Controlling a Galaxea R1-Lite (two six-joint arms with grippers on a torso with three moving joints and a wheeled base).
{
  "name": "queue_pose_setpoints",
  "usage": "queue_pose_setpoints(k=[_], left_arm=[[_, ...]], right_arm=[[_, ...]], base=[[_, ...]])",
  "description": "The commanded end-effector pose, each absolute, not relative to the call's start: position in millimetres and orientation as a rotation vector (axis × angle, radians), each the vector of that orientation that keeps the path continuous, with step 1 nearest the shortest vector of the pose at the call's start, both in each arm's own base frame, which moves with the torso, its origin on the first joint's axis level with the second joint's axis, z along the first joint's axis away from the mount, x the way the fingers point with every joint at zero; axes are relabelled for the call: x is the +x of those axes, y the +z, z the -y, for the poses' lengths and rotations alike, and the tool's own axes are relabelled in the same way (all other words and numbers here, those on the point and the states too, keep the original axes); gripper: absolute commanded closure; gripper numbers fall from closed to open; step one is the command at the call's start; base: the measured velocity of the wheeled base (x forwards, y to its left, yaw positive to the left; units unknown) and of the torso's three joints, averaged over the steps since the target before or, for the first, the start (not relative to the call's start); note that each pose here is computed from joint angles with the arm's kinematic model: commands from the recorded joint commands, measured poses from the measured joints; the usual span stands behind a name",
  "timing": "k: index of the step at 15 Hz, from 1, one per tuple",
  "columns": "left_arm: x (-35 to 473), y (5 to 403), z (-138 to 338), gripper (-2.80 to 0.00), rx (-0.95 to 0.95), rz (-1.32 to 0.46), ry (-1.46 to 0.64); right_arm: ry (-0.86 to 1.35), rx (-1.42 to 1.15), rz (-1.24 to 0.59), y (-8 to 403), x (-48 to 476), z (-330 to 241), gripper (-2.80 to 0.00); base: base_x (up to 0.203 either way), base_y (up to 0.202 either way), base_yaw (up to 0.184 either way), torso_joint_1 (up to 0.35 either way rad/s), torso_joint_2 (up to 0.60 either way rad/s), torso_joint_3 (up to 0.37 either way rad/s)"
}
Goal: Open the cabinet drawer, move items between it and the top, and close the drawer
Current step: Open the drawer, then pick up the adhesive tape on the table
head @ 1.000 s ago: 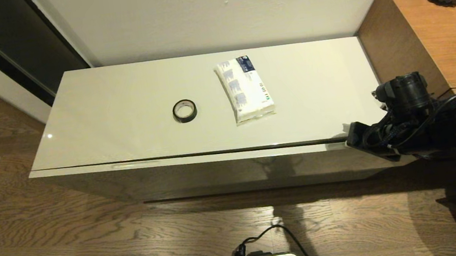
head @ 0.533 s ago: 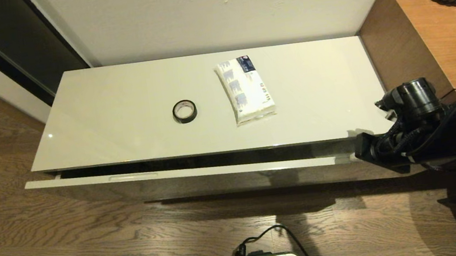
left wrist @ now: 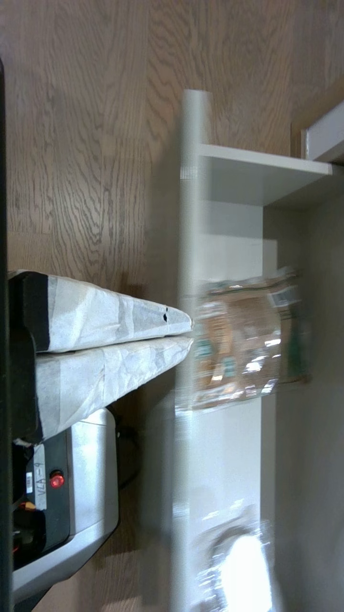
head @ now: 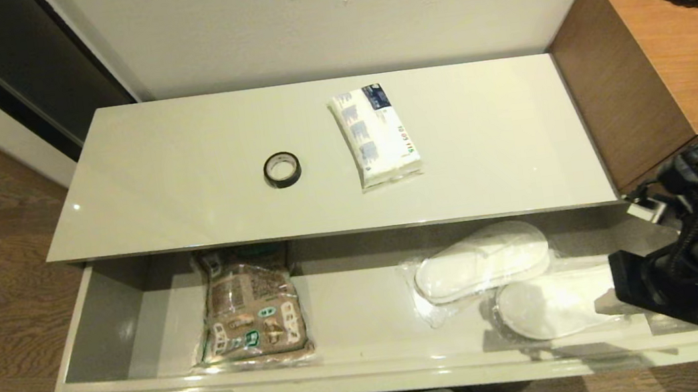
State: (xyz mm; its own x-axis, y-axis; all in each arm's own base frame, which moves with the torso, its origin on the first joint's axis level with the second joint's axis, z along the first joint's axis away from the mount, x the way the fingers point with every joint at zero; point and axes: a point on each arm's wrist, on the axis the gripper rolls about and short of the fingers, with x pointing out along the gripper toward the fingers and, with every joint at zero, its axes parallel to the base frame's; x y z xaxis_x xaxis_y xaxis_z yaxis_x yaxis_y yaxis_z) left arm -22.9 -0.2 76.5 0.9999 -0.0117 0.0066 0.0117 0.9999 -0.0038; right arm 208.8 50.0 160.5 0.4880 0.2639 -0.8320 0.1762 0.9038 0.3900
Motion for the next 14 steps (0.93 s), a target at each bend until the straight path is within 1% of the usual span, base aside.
queue_pose_setpoints(k=[1, 6, 10, 12, 14], left_arm=[[-22.8, 76.6, 0.2, 0.0, -0.005, 0.006, -0.011], [-22.8, 76.6, 0.2, 0.0, -0.005, 0.006, -0.012], [-22.8, 76.6, 0.2, 0.0, -0.005, 0.006, -0.012], [-22.8, 76.6, 0.2, 0.0, -0.005, 0.006, -0.012], [-22.8, 76.6, 0.2, 0.0, -0.005, 0.006, -0.012]], right_arm=[[0.093, 0.477, -0.941, 199.4, 149.3, -36.7, 0.0], [-0.075, 0.424, -0.747, 230.2, 37.7, -6.1, 0.0], [-0.229, 0.442, -0.633, 273.8, -23.5, 7.5, 0.0], [-0.219, 0.476, -0.618, 284.6, -49.8, 8.9, 0.0], [-0.209, 0.458, -0.603, 281.1, -73.9, 5.9, 0.0]], base=[[0.0, 0.0, 0.0, 0.0, 0.0, 0.0], [0.0, 0.0, 0.0, 0.0, 0.0, 0.0], [0.0, 0.0, 0.0, 0.0, 0.0, 0.0], [0.0, 0.0, 0.0, 0.0, 0.0, 0.0], [0.0, 0.0, 0.0, 0.0, 0.0, 0.0]])
